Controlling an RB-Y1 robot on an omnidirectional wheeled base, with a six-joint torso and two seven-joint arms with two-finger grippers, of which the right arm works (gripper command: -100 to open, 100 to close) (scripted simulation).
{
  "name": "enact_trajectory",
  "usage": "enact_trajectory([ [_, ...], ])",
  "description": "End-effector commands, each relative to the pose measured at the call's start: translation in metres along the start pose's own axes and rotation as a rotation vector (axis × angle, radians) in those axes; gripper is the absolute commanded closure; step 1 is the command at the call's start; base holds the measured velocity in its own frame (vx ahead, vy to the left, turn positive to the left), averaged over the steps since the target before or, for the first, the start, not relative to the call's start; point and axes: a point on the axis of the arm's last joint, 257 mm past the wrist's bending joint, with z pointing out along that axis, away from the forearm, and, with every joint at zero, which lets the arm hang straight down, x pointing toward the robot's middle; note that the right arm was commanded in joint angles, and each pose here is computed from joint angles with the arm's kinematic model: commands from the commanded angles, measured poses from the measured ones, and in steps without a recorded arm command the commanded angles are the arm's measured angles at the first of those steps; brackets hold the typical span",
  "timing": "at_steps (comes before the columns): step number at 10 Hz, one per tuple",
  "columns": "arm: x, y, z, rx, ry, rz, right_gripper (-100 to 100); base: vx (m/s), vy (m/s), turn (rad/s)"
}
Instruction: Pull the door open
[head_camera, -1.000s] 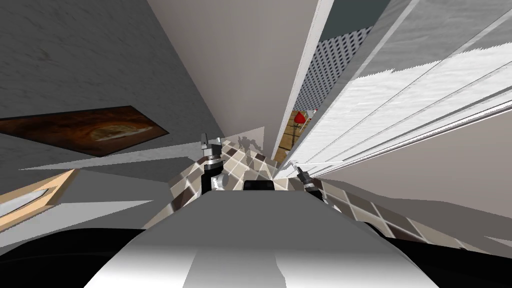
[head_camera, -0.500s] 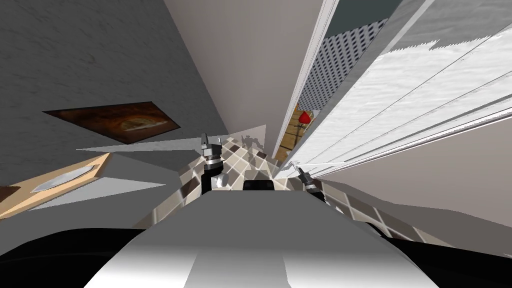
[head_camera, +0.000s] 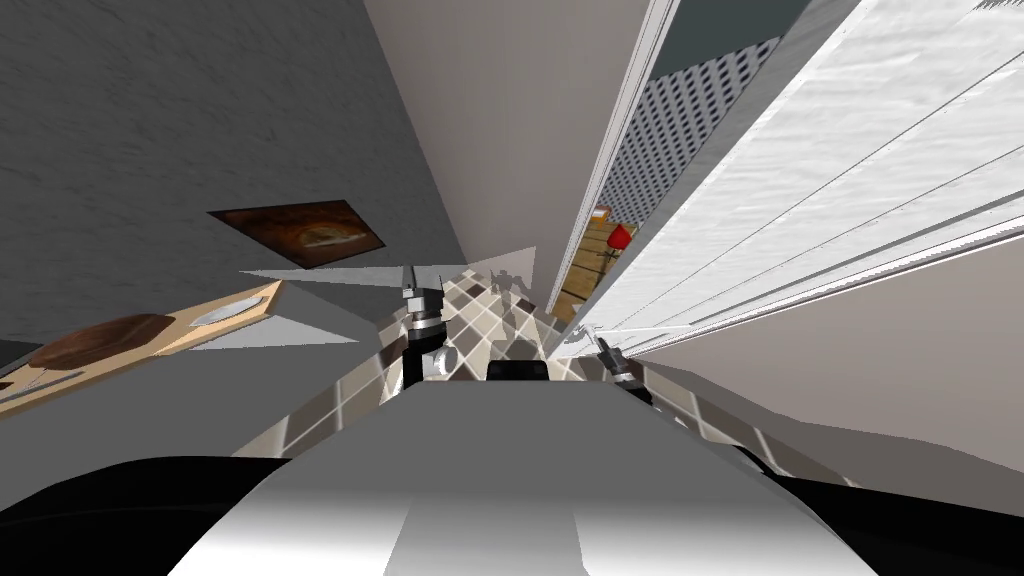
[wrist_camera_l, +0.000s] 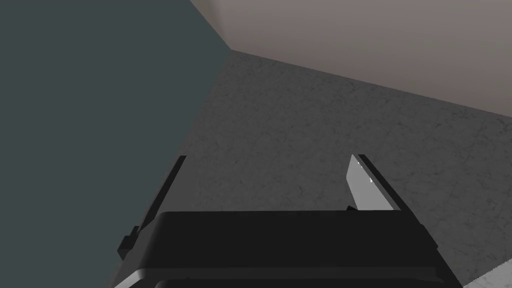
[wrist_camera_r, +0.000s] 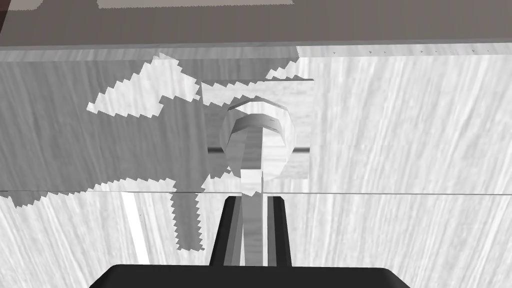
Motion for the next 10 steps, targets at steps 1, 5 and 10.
enact_trajectory([
  [1,-0.002,0.003,-0.0057,-0.004,-0.001,-0.004,100,-0.233,-0.072,0.197],
  [5,0.004,0.000,0.0014,-0.001,0.009,-0.001,100,-0.156,-0.059,0.105],
  [10,0.011,0.000,0.0265,-0.005,0.014,-0.005,100,-0.181,-0.059,0.084],
])
